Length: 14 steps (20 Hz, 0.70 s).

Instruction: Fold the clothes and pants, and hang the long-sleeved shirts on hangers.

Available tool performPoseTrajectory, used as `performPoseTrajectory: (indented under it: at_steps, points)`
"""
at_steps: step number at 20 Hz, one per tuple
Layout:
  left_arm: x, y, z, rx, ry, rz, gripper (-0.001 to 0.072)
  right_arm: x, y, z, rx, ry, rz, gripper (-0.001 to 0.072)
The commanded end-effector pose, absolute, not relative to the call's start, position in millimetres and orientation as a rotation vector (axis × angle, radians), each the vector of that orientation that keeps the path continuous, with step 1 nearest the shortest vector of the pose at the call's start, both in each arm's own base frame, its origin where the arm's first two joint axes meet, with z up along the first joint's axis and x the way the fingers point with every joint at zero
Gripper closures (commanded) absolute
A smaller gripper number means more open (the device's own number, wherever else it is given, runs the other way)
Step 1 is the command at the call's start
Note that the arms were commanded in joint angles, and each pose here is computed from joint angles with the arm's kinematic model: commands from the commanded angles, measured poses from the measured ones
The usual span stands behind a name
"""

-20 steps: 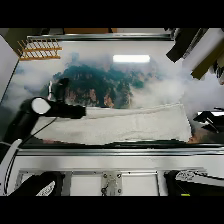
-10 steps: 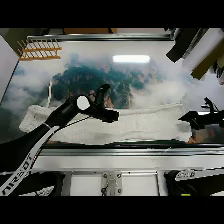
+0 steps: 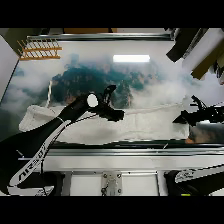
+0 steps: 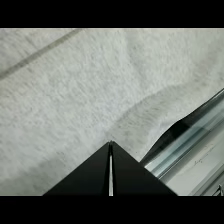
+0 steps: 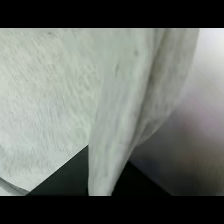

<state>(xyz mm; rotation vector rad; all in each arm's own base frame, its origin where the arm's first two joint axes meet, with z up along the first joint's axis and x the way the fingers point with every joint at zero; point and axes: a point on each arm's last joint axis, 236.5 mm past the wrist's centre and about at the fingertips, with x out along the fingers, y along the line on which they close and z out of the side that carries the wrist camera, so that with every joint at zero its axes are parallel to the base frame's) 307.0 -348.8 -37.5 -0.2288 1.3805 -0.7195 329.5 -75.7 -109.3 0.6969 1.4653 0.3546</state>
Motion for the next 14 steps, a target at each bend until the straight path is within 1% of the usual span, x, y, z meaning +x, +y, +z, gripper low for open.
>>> performPoseTrajectory:
  at_steps: [1,4,7,10,14]
  points:
    - [310.0,-358.3,-60.4,-0.223,1.404,-0.702,0.0683,324.7,-84.5,-84.8,0.646,1.475,0.275,0.0685]
    - [317.5,-380.2,-74.9,-0.198,1.434,-0.730,0.0683,319.9,-87.0,-33.7,0.535,1.458,0.227,0.0685]
    - [327.5,-408.0,-89.3,-0.175,1.432,-0.762,0.0682,314.5,-72.8,21.0,0.396,1.468,0.193,0.0685]
    - [324.7,-430.5,-99.9,-0.140,1.461,-0.807,0.0682,314.8,-45.4,73.0,0.262,1.457,0.161,0.0685]
    - [318.2,-452.2,-106.6,-0.098,1.494,-0.861,0.0682,326.3,14.0,127.5,0.186,1.380,0.200,0.0685]
